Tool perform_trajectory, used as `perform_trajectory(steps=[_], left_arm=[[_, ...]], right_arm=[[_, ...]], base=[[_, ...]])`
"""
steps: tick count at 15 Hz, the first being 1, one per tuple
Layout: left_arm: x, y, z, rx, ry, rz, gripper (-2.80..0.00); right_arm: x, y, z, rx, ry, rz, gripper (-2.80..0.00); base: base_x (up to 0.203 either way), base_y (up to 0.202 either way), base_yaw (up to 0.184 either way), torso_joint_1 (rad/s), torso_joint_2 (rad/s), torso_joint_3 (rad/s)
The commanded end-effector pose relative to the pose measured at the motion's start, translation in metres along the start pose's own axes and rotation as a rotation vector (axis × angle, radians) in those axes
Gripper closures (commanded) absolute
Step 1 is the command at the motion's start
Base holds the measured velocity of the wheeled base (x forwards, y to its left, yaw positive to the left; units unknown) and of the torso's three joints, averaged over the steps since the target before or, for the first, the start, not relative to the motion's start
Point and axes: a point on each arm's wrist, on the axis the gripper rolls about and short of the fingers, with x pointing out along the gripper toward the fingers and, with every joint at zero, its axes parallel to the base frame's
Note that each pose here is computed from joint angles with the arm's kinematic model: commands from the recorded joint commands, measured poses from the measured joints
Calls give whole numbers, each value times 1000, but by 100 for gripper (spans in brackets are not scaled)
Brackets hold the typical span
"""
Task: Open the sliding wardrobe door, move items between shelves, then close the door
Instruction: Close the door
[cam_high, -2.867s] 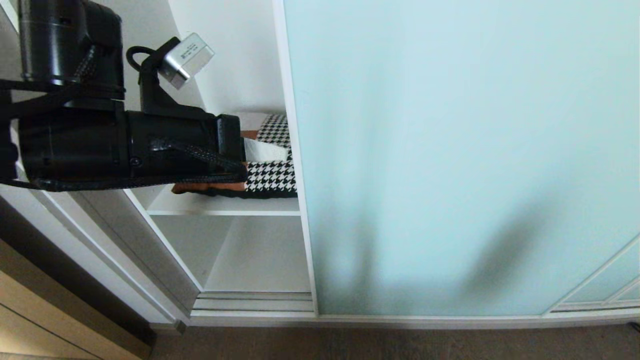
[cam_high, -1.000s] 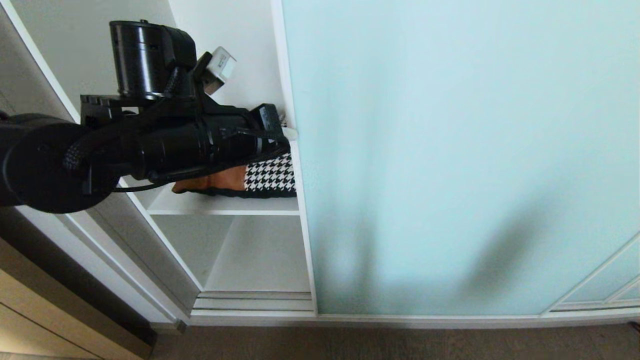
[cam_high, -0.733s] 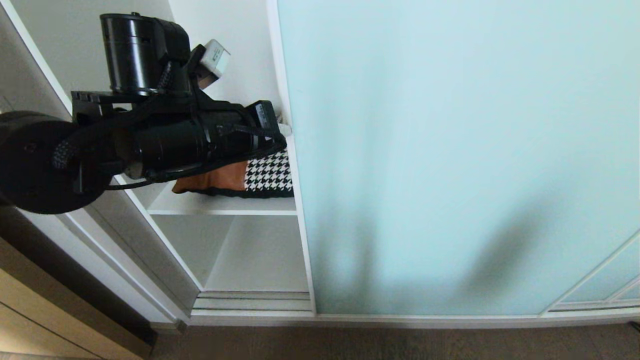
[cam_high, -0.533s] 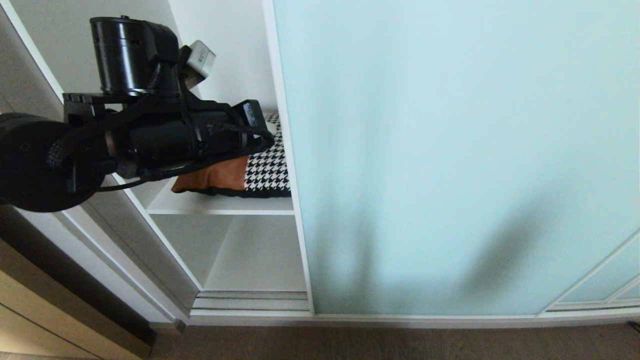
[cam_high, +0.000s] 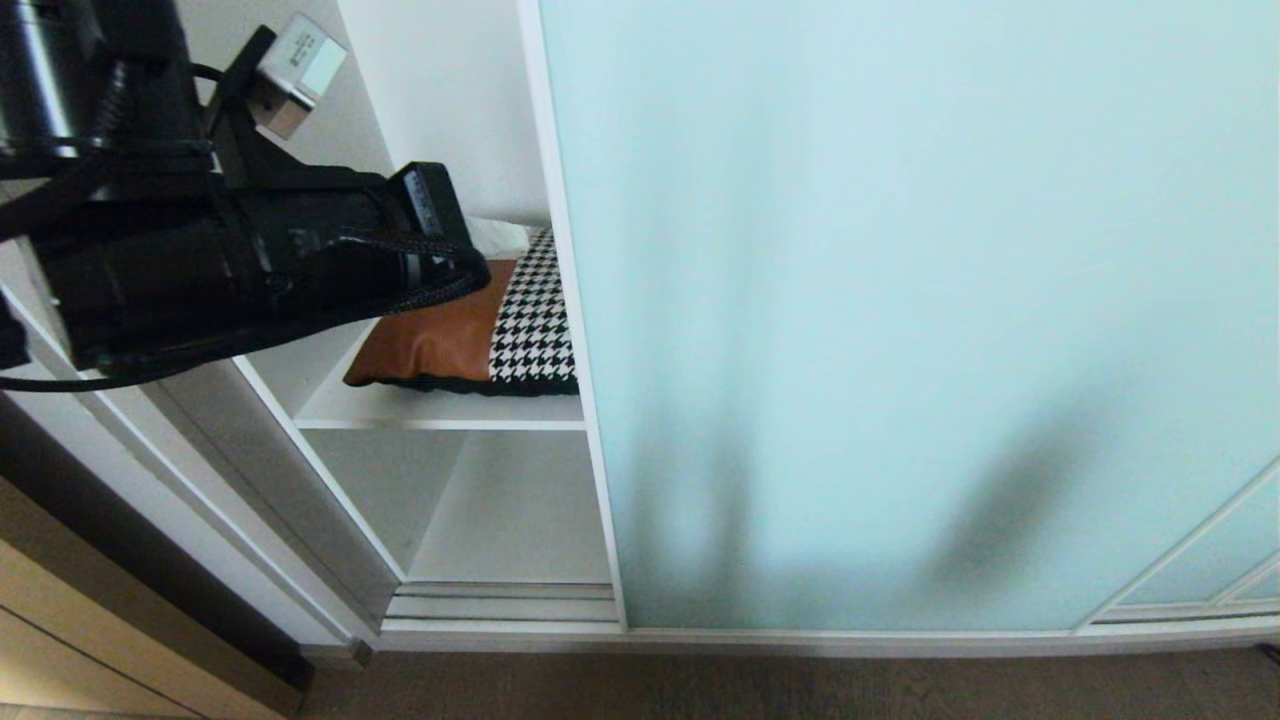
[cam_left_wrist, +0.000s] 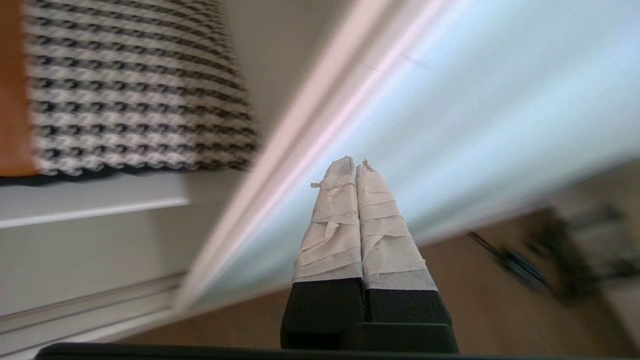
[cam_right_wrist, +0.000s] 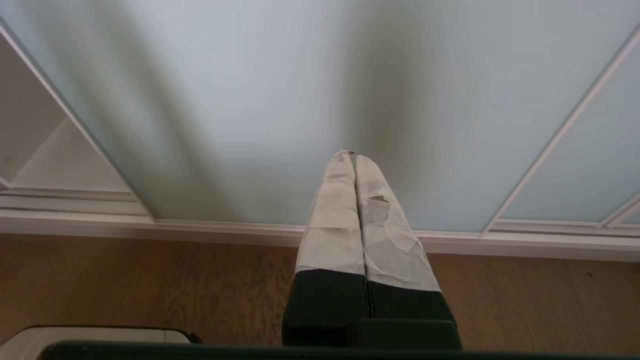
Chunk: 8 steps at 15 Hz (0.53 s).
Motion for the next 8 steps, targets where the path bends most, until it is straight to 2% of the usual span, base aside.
perform_trajectory(steps=[1, 5, 8], left_arm=[[-27, -18, 5, -1, 40, -139, 0], [22, -3, -12, -41, 127, -99, 0], [52, 6, -21, -77, 150, -67, 0]], right_arm=[[0, 0, 0, 0, 3, 0, 0], [0, 0, 0, 0, 2, 0, 0], [0, 0, 0, 0, 2, 0, 0]], base=[[0, 0, 0, 0, 0, 0], [0, 0, 0, 0, 0, 0], [0, 0, 0, 0, 0, 0]])
